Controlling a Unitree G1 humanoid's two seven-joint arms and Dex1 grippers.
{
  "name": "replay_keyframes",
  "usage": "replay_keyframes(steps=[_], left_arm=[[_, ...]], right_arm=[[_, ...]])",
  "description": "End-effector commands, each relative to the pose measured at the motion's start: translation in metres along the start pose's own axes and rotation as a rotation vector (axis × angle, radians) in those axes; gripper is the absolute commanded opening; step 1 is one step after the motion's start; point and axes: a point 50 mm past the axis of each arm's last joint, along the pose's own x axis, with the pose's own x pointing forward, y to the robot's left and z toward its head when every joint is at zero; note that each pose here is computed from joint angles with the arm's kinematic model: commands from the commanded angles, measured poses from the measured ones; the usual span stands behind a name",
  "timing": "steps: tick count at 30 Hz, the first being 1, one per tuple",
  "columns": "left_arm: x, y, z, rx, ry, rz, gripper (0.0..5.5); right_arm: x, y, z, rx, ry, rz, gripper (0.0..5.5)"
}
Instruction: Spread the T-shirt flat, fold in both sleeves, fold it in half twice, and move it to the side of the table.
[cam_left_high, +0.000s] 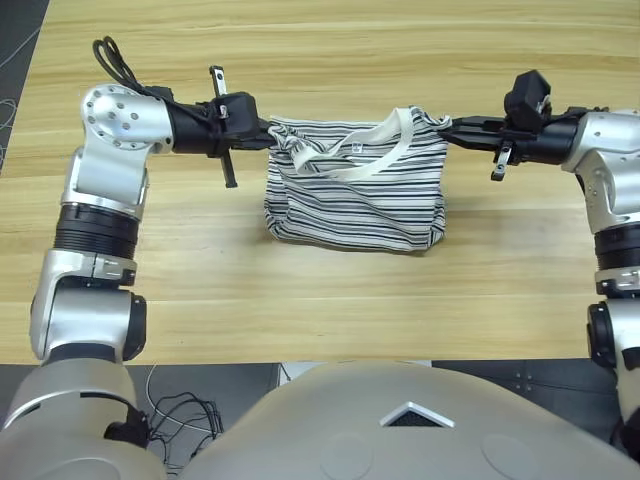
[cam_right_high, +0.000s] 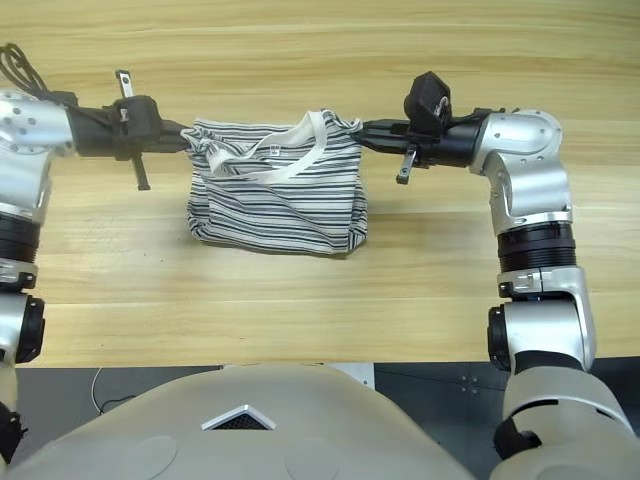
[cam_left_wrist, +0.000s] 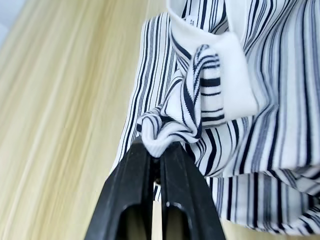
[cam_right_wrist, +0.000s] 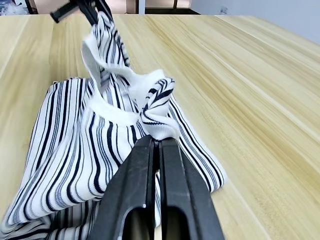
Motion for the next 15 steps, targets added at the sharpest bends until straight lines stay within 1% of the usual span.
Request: replay_keyframes(steps=[1,5,8,9,10,11,12,15], left_arm=[[0.01,0.012,-0.009,-0.008,0.054,0.048,0.11],[0.019,0.019,-0.02,-0.064,0.086,0.096,0.11],[0.026,0.021,-0.023,-0.141,0.086,0.087,0.11],[0.028,0.022,-0.024,-0.163,0.091,0.086,0.31],[0.029,0.022,-0.025,-0.177,0.096,0.088,0.39],[0.031,0.022,-0.026,-0.19,0.099,0.087,0.57],[0.031,0.023,-0.026,-0.192,0.103,0.095,0.68],[0.029,0.03,-0.029,-0.21,0.138,0.166,1.18]], right_arm=[[0.01,-0.012,0.0,-0.024,0.023,-0.06,0.1],[0.019,-0.017,-0.011,-0.012,0.064,-0.078,0.1],[0.025,-0.019,-0.021,0.006,0.094,-0.089,0.1],[0.026,-0.021,-0.022,0.007,0.102,-0.1,0.1],[0.027,-0.022,-0.023,0.007,0.108,-0.111,0.1],[0.028,-0.023,-0.024,0.007,0.111,-0.117,0.3],[0.028,-0.024,-0.025,0.006,0.114,-0.125,0.36],[0.032,-0.025,-0.029,0.005,0.131,-0.146,0.93]])
